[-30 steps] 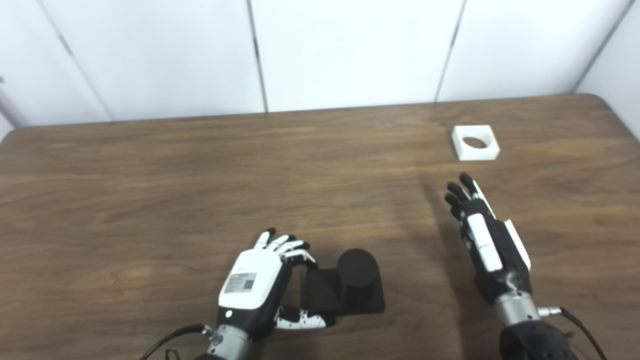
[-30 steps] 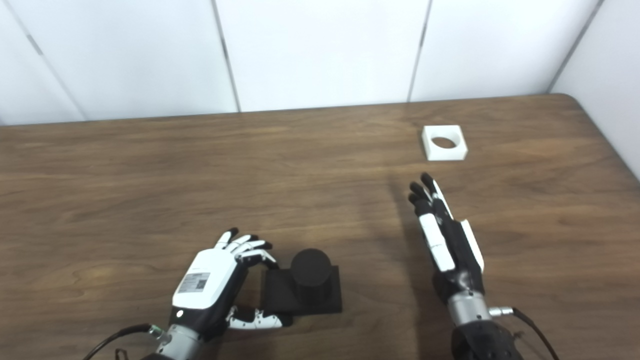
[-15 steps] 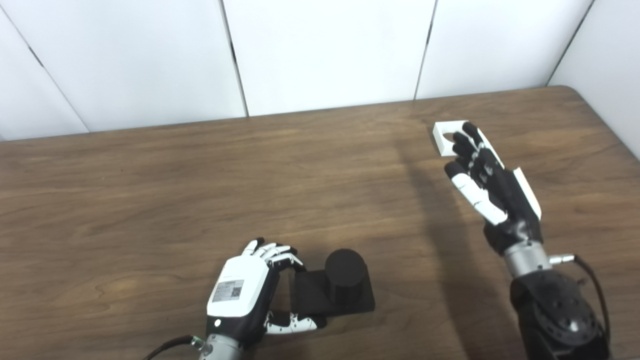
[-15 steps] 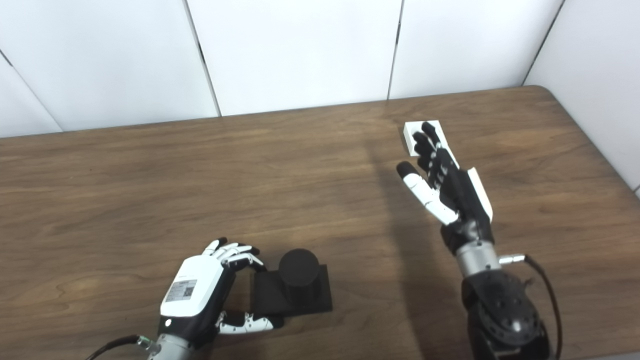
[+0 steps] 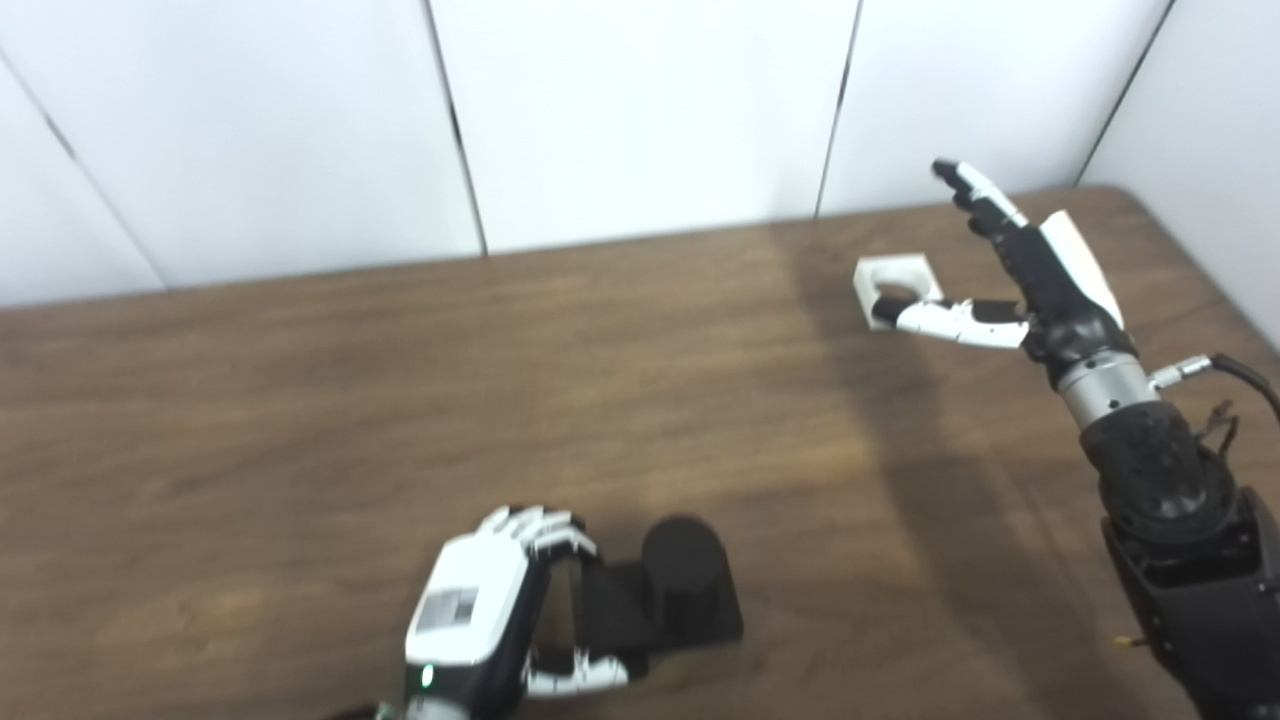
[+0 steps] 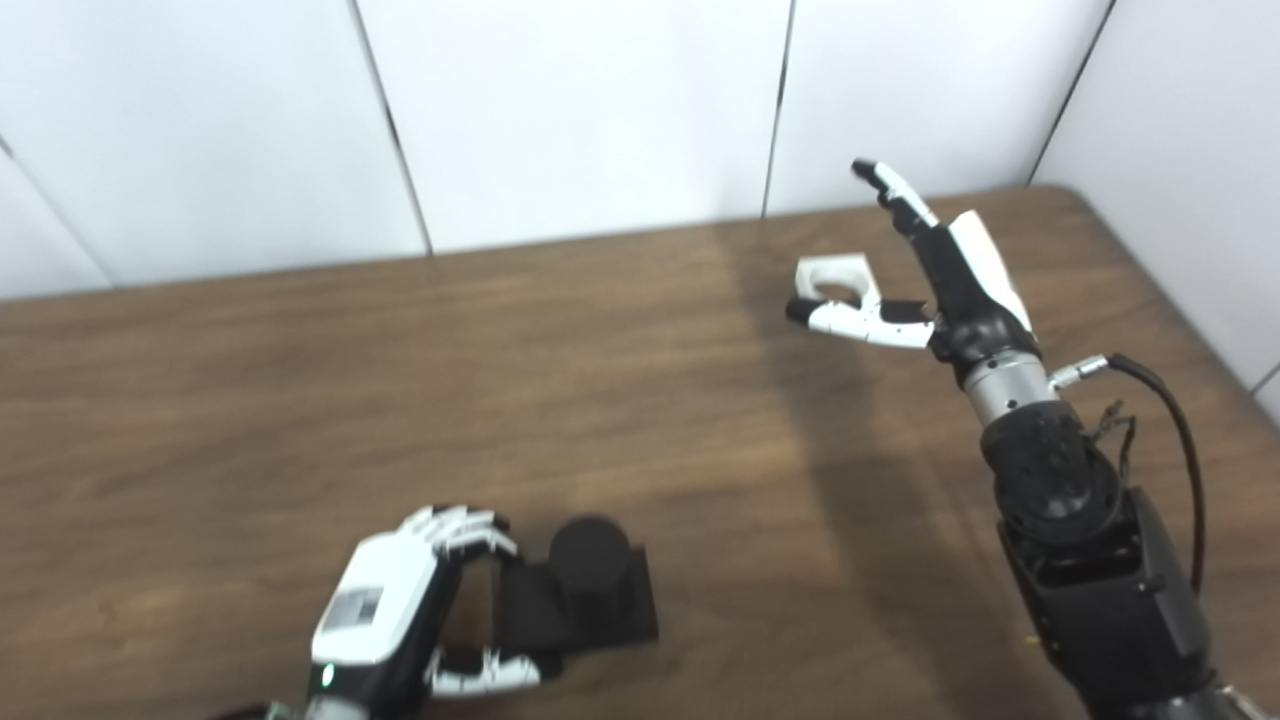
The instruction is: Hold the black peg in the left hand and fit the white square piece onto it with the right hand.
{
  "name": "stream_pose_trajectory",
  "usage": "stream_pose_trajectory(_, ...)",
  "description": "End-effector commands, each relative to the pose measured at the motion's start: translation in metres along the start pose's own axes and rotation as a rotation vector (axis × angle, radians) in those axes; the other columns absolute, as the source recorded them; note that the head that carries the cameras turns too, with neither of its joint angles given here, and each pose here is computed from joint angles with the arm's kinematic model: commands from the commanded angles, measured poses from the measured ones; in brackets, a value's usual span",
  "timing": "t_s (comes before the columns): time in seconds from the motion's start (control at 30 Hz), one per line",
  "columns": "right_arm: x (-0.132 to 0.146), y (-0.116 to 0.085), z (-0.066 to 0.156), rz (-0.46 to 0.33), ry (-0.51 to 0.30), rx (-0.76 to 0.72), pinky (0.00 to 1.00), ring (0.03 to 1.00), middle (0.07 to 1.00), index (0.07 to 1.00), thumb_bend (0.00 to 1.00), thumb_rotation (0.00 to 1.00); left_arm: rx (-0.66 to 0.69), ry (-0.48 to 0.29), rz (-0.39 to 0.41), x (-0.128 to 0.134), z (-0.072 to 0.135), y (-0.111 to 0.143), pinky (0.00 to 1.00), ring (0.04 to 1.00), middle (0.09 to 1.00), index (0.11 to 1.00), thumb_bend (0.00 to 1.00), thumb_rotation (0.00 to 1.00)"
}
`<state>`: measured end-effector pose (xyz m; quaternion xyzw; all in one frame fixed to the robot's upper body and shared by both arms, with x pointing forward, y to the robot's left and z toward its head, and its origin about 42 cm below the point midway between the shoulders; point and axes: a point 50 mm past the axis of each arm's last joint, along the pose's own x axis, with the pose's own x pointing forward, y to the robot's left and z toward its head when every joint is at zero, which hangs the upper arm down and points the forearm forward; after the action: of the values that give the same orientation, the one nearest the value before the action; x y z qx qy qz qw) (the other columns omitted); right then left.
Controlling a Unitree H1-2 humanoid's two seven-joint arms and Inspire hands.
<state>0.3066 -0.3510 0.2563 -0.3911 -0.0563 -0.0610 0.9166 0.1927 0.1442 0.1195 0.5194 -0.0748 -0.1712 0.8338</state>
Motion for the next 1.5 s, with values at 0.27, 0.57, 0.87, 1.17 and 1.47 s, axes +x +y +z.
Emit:
stream_pose_trajectory(0.27, 0.056, -0.031, 0.024, 0.069, -0.007, -0.421, 0.97, 1.000, 1.000, 0.969, 0.94, 0.28, 0.068, 0.084, -0.137, -0.011, -0.024, -0.028, 0.93, 0.848, 0.795, 0.486, 0.52, 0.05)
stream_pose_trajectory(0.57, 0.103, -0.052, 0.027, 0.180, 0.114, -0.580, 1.00, 1.000, 1.000, 0.949, 0.94, 0.24, 0.073, 0.072, -0.128, -0.012, -0.025, -0.029, 0.92, 0.841, 0.791, 0.485, 0.52, 0.05)
stream_pose_trajectory(0.87, 0.129, -0.051, 0.023, 0.251, 0.167, -0.673, 0.98, 1.000, 1.000, 0.957, 0.97, 0.24, 0.067, 0.077, -0.128, -0.013, -0.024, -0.030, 0.92, 0.844, 0.794, 0.485, 0.52, 0.04)
stream_pose_trajectory(1.17, 0.147, -0.043, 0.022, 0.319, 0.216, -0.730, 1.00, 1.000, 1.000, 0.918, 1.00, 0.25, 0.066, 0.082, -0.128, -0.014, -0.021, -0.030, 0.92, 0.844, 0.792, 0.485, 0.52, 0.05)
stream_pose_trajectory(1.47, 0.157, -0.028, 0.019, 0.370, 0.230, -0.772, 0.98, 1.000, 0.999, 0.907, 1.00, 0.27, 0.061, 0.077, -0.121, -0.016, -0.019, -0.031, 0.92, 0.840, 0.790, 0.485, 0.52, 0.04)
